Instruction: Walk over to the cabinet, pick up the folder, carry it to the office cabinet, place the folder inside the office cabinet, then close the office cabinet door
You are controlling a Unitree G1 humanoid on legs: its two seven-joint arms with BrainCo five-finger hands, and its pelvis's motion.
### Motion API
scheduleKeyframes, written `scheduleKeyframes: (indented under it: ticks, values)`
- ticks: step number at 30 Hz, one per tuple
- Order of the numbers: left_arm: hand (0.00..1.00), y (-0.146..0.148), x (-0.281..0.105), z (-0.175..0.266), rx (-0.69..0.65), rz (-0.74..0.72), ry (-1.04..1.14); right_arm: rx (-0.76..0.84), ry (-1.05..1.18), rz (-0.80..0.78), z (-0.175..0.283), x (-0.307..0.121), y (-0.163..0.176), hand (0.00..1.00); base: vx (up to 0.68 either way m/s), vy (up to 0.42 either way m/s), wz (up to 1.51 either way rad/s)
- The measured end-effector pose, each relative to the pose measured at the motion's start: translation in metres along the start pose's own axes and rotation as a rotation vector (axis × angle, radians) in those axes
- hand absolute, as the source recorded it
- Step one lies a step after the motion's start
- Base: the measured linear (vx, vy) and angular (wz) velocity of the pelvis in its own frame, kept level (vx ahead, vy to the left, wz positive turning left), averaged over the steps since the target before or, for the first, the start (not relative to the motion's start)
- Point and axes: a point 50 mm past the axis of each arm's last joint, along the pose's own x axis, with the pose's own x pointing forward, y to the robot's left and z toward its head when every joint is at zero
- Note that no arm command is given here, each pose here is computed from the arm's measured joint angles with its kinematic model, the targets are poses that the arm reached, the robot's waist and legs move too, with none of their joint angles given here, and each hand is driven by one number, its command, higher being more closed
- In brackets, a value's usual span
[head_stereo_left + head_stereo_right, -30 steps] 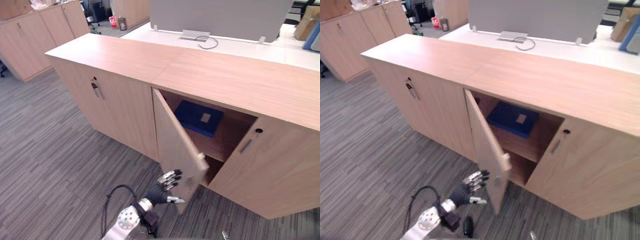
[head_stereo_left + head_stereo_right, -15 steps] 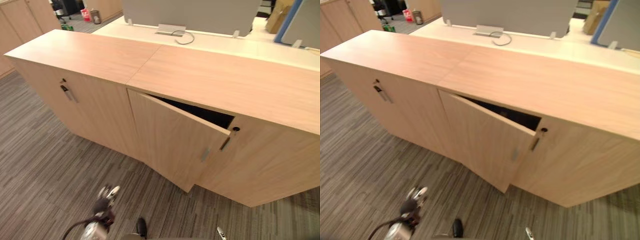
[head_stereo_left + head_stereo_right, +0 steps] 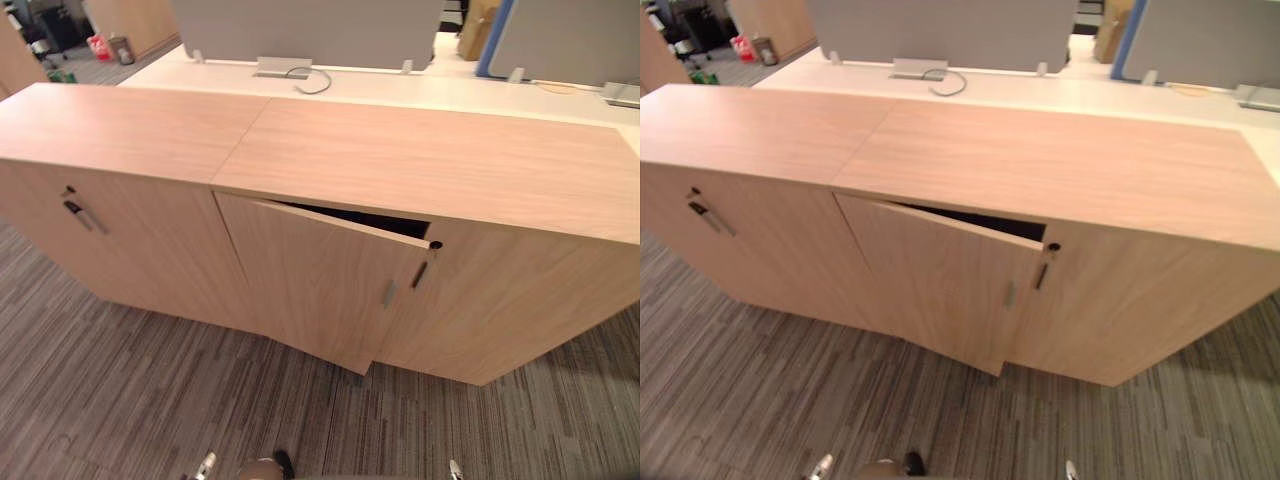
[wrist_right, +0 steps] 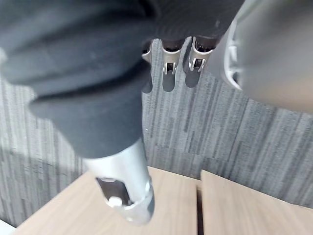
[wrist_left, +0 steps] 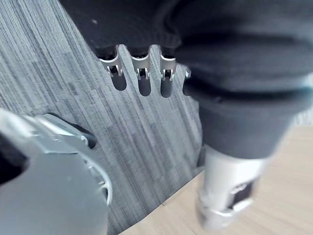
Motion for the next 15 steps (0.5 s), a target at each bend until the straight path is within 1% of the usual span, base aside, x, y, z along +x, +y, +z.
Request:
scheduleKeyframes:
  ticks: [7,10,11,15]
  values:
    - [0.0,0.003,-0.001,-0.008,-0.004,0.023,0.032,-0.025,0.003,0.001,-0.005,-0.003,-0.007,0.0,0.05,-0.028,-0.1]
    - [0.0,-0.002,0.001,0.0,0.117,-0.009,0.011,-0.048,0.01,-0.004,-0.007,-0.004,-0.01,0.0,0.06,-0.046,-0.05]
    - [0.0,-0.007,0.003,0.006,0.208,-0.037,-0.009,-0.059,0.012,-0.001,-0.007,-0.004,-0.009,0.0,0.04,-0.03,-0.03]
    - [0.0,-0.018,0.008,0.019,0.306,-0.077,-0.046,-0.064,0.027,-0.014,-0.011,-0.004,-0.011,0.0,0.02,-0.032,-0.04]
